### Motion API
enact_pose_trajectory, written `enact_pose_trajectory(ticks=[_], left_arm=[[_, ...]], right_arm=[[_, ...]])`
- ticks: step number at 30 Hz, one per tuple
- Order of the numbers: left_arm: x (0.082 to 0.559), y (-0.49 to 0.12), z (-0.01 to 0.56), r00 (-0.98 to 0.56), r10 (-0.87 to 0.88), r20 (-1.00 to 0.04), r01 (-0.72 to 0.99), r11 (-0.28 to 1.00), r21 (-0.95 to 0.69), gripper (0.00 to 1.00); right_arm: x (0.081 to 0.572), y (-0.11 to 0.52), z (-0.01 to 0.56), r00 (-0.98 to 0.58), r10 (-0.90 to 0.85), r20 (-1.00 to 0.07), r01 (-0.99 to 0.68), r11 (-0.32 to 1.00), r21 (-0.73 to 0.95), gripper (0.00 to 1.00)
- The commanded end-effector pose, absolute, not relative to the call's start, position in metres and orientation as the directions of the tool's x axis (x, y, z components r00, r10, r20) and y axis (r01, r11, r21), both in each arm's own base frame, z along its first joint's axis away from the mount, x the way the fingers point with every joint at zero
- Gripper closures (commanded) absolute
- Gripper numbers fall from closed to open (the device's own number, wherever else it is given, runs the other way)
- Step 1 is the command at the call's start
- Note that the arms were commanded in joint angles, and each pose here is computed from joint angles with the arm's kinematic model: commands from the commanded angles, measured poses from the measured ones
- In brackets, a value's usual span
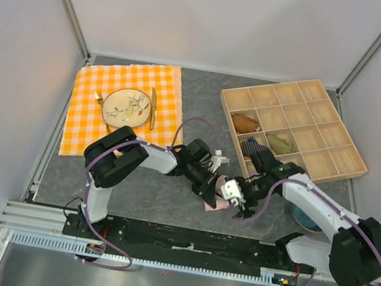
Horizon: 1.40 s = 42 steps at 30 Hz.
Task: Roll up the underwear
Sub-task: Roll the underwear to the center of the board.
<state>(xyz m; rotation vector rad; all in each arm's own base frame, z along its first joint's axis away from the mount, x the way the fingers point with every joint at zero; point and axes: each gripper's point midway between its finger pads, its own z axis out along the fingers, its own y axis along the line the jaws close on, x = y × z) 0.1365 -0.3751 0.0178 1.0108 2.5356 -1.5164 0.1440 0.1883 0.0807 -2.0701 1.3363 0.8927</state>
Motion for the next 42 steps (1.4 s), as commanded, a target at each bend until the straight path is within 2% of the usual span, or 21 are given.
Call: enact_pose_trajectory(ticks=[1, 3, 4, 6, 9, 11, 15, 18, 19, 21, 22, 23, 25, 28, 29, 31, 32, 33, 34, 38, 42], left_arm=[[0.117, -0.325, -0.048, -0.852, 0.521, -0.055, 0.4, 0.58, -0.709, 0.98], [0.121, -0.326, -0.047, -0.861, 0.505, -0.051, 0.383, 0.581, -0.718, 0.98], [0.123, -0.327, -0.047, -0.864, 0.501, -0.052, 0.379, 0.579, -0.721, 0.98], [0.128, -0.329, -0.045, -0.872, 0.486, -0.057, 0.371, 0.58, -0.725, 0.98], [0.133, -0.333, -0.042, -0.881, 0.469, -0.071, 0.366, 0.577, -0.73, 0.94], [0.137, -0.333, -0.037, -0.893, 0.441, -0.084, 0.356, 0.582, -0.731, 0.89], [0.155, -0.337, -0.017, -0.906, 0.369, -0.206, 0.393, 0.552, -0.735, 0.73], [0.169, -0.332, 0.005, -0.881, 0.312, -0.355, 0.472, 0.542, -0.696, 0.58], [0.169, -0.325, 0.008, -0.87, 0.304, -0.389, 0.493, 0.548, -0.675, 0.56], [0.188, -0.32, 0.029, -0.805, 0.252, -0.537, 0.573, 0.564, -0.594, 0.53], [0.187, -0.31, 0.026, -0.797, 0.242, -0.553, 0.574, 0.588, -0.57, 0.53], [0.193, -0.309, 0.042, -0.765, 0.213, -0.607, 0.597, 0.586, -0.547, 0.52], [0.201, -0.3, 0.044, -0.744, 0.179, -0.643, 0.589, 0.629, -0.507, 0.52], [0.2, -0.301, 0.067, -0.66, 0.153, -0.735, 0.663, 0.578, -0.475, 0.46], [0.197, -0.302, 0.072, -0.605, 0.173, -0.778, 0.714, 0.549, -0.434, 0.45], [0.176, -0.306, 0.085, -0.466, 0.201, -0.862, 0.813, 0.481, -0.328, 0.43], [0.174, -0.309, 0.093, -0.335, 0.217, -0.917, 0.87, 0.443, -0.214, 0.43], [0.171, -0.309, 0.101, -0.26, 0.206, -0.944, 0.891, 0.429, -0.152, 0.42], [0.154, -0.309, 0.101, -0.199, 0.209, -0.957, 0.92, 0.378, -0.109, 0.42], [0.138, -0.315, 0.111, 0.063, 0.214, -0.975, 0.948, 0.294, 0.126, 0.41], [0.131, -0.331, 0.091, 0.181, 0.335, -0.925, 0.939, 0.222, 0.264, 0.39]], right_arm=[[0.159, 0.207, 0.071, 0.503, -0.593, -0.629, -0.861, -0.407, -0.304, 0.16], [0.155, 0.211, 0.062, 0.529, -0.602, -0.598, -0.845, -0.443, -0.301, 0.2], [0.158, 0.209, 0.056, 0.529, -0.628, -0.571, -0.846, -0.446, -0.294, 0.27], [0.154, 0.21, 0.043, 0.533, -0.65, -0.541, -0.842, -0.471, -0.263, 0.35], [0.156, 0.208, 0.026, 0.549, -0.688, -0.474, -0.834, -0.491, -0.252, 0.42], [0.155, 0.207, 0.017, 0.559, -0.703, -0.44, -0.827, -0.509, -0.238, 0.48], [0.159, 0.202, 0.01, 0.535, -0.741, -0.406, -0.843, -0.495, -0.209, 0.61], [0.156, 0.203, 0.012, 0.487, -0.763, -0.426, -0.871, -0.461, -0.169, 0.77], [0.155, 0.204, 0.015, 0.469, -0.763, -0.444, -0.879, -0.45, -0.156, 0.86], [0.152, 0.208, 0.023, 0.408, -0.755, -0.513, -0.902, -0.421, -0.098, 0.91], [0.151, 0.208, 0.026, 0.387, -0.752, -0.533, -0.908, -0.41, -0.08, 0.93], [0.151, 0.202, 0.026, 0.331, -0.764, -0.554, -0.925, -0.38, -0.03, 0.94], [0.149, 0.208, 0.037, 0.273, -0.732, -0.624, -0.931, -0.364, 0.02, 0.95], [0.15, 0.206, 0.043, 0.143, -0.723, -0.676, -0.935, -0.322, 0.148, 0.95], [0.144, 0.197, 0.038, 0.068, -0.745, -0.664, -0.923, -0.3, 0.241, 0.95], [0.148, 0.203, 0.046, 0.021, -0.718, -0.696, -0.907, -0.306, 0.288, 0.95], [0.144, 0.198, 0.042, -0.053, -0.733, -0.678, -0.885, -0.28, 0.372, 0.95], [0.149, 0.2, 0.044, -0.054, -0.72, -0.691, -0.879, -0.294, 0.375, 0.95], [0.149, 0.202, 0.045, -0.092, -0.714, -0.694, -0.866, -0.287, 0.41, 0.95], [0.144, 0.198, 0.037, -0.23, -0.742, -0.63, -0.776, -0.251, 0.578, 0.94], [0.145, 0.197, 0.029, -0.257, -0.758, -0.6, -0.742, -0.243, 0.625, 0.94]])
